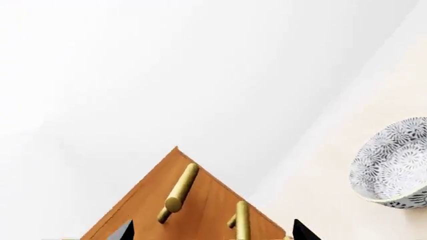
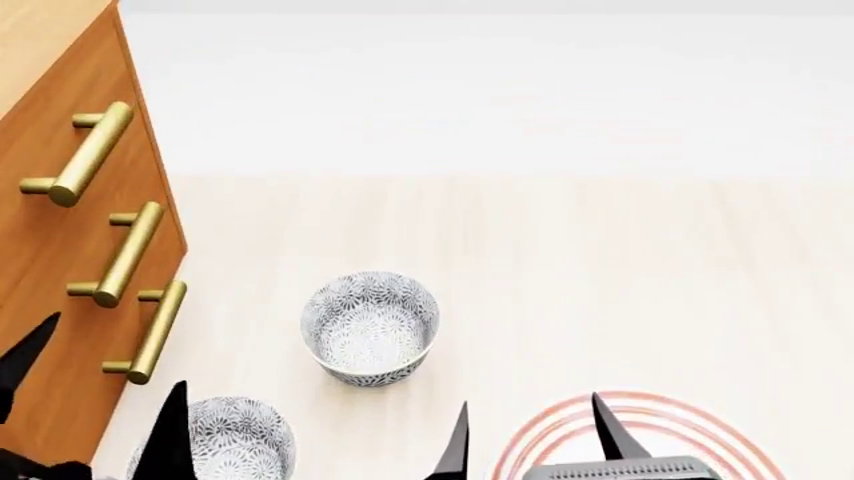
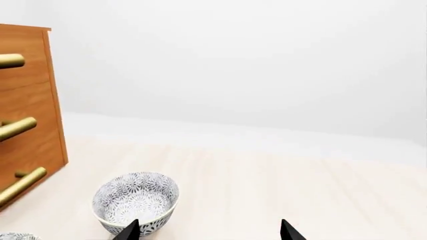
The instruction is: Open the top drawer of the cabinet.
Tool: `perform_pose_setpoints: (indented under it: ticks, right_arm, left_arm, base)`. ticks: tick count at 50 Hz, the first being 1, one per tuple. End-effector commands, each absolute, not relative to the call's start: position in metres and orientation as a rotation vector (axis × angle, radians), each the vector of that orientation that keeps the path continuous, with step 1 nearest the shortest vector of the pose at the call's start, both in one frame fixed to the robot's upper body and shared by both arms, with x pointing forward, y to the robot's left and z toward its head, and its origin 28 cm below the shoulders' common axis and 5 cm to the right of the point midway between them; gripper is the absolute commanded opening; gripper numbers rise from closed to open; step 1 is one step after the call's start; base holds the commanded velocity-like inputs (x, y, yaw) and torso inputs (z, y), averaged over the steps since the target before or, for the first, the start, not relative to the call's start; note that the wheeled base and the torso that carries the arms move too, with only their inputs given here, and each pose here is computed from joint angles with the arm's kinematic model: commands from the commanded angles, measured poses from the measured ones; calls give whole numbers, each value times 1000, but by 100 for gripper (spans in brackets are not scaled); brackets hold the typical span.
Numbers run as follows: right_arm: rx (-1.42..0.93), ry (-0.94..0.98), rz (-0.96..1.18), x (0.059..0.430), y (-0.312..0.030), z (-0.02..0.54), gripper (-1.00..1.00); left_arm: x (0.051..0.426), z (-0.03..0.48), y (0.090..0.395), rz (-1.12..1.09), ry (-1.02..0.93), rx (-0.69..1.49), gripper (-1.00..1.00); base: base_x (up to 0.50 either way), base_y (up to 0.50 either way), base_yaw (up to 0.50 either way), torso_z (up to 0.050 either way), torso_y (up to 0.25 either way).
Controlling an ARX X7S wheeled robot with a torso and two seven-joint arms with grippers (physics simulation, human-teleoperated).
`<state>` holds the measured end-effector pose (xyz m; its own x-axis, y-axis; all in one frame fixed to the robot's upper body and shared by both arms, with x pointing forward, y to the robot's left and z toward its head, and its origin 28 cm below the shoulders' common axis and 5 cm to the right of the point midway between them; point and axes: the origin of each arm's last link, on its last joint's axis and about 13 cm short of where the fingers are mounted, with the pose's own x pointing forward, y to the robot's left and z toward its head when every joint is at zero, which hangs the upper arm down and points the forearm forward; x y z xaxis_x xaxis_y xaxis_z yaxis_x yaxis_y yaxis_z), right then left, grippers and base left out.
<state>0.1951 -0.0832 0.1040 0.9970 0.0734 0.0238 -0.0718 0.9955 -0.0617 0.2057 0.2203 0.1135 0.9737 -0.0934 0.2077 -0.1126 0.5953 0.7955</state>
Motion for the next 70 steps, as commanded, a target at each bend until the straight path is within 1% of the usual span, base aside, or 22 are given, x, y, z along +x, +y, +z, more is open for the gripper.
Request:
perform_pose_setpoints:
  ticks: [1, 11, 16, 20, 29, 56, 63, 70]
  right_arm:
    - [-73, -32, 76, 192, -82, 104, 100]
    - [-81, -33, 66, 191, -83, 101, 100]
    - [-80, -35, 64, 191, -83, 101, 100]
    - [-86, -35, 56, 191, -84, 99, 100]
    - [-92, -39, 56, 190, -84, 98, 100]
    - [-95, -46, 68, 188, -83, 100, 100]
    - [-95, -44, 65, 188, -83, 98, 100]
    - [-93, -38, 64, 189, -84, 98, 100]
  left_arm:
    - [210, 138, 234, 78, -410, 1293, 100]
    - [210, 134, 237, 85, -380, 1300, 100]
    - [219, 142, 236, 102, -384, 1302, 100]
    - [227, 147, 234, 96, -380, 1306, 100]
    - [263, 165, 235, 121, -348, 1355, 100]
    - [319, 169, 241, 150, -227, 1396, 100]
    - [337, 171, 244, 165, -199, 1435, 100]
    - [343, 170, 246, 170, -187, 1472, 100]
  base:
    - [0, 0, 0, 0, 0]
    - [0, 0, 0, 0, 0]
    - [0, 0, 0, 0, 0]
    - [0, 0, 0, 0, 0]
    - [0, 0, 0, 0, 0]
    - [0, 0, 0, 0, 0]
    - [0, 0, 0, 0, 0]
    - [0, 0, 0, 0, 0]
